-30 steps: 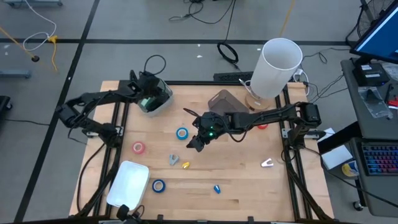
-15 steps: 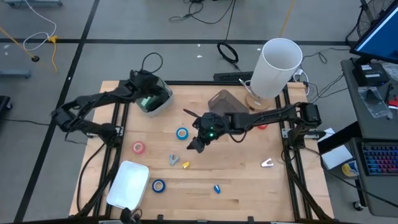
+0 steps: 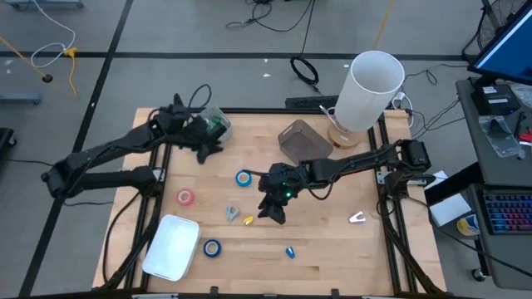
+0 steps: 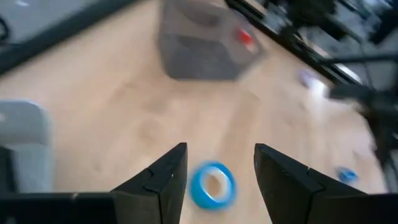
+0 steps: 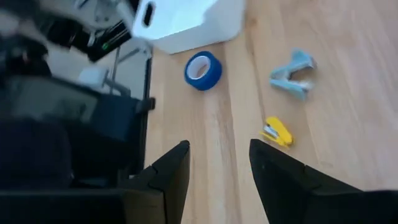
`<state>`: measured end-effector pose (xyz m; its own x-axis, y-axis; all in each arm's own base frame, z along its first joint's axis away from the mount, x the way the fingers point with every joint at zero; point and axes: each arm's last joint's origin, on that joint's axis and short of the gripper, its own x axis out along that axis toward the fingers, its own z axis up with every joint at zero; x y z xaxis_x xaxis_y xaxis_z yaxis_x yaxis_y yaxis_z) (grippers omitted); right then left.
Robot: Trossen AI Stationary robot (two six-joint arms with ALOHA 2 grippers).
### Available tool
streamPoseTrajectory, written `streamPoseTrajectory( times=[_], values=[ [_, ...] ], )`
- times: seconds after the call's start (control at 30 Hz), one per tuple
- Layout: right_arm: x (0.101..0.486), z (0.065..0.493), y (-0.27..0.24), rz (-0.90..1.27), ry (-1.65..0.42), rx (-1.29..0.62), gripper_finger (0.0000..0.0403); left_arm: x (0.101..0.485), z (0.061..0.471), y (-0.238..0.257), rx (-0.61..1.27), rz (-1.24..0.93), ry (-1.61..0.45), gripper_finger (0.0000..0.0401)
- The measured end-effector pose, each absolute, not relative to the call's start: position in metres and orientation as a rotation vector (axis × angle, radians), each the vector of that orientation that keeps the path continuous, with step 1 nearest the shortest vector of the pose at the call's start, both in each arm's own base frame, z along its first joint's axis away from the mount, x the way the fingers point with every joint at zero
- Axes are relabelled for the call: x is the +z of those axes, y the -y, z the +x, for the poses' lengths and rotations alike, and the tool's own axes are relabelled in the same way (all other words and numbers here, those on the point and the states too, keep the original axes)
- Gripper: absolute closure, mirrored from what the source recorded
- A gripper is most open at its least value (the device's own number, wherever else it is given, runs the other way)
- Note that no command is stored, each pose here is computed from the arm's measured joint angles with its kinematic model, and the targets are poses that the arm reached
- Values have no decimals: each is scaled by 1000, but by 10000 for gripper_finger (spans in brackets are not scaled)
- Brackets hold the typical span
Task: Pick and place Stapler, Stapler remover, tape
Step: Put the blue stapler into the gray bin
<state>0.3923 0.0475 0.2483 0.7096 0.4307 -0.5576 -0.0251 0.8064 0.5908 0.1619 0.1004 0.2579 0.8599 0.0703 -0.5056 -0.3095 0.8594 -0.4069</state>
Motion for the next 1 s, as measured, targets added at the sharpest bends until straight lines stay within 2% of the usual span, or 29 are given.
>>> streamPoseTrajectory(
  times=[0.13,0.27,0.37,0.47,0.57,0.73,1.0],
  values=[
    [248,392,-48,499,-738,308,243,261,157,-76,123,-526,-553,215],
    [239,383,-52,537,-877,342,243,263,156,-56,60,-586,-590,215],
    [231,371,-63,621,-1051,320,243,264,159,-44,57,-606,-604,215],
    [225,359,-77,763,-1214,219,243,262,162,-35,88,-583,-621,215],
    [223,352,-91,897,-1306,136,243,260,166,-29,142,-546,-636,215],
    [225,350,-112,1048,-1323,62,241,257,170,-25,217,-476,-646,215],
    [225,348,-125,1134,-1264,-136,241,255,172,-25,171,-325,-666,215]
  ],
)
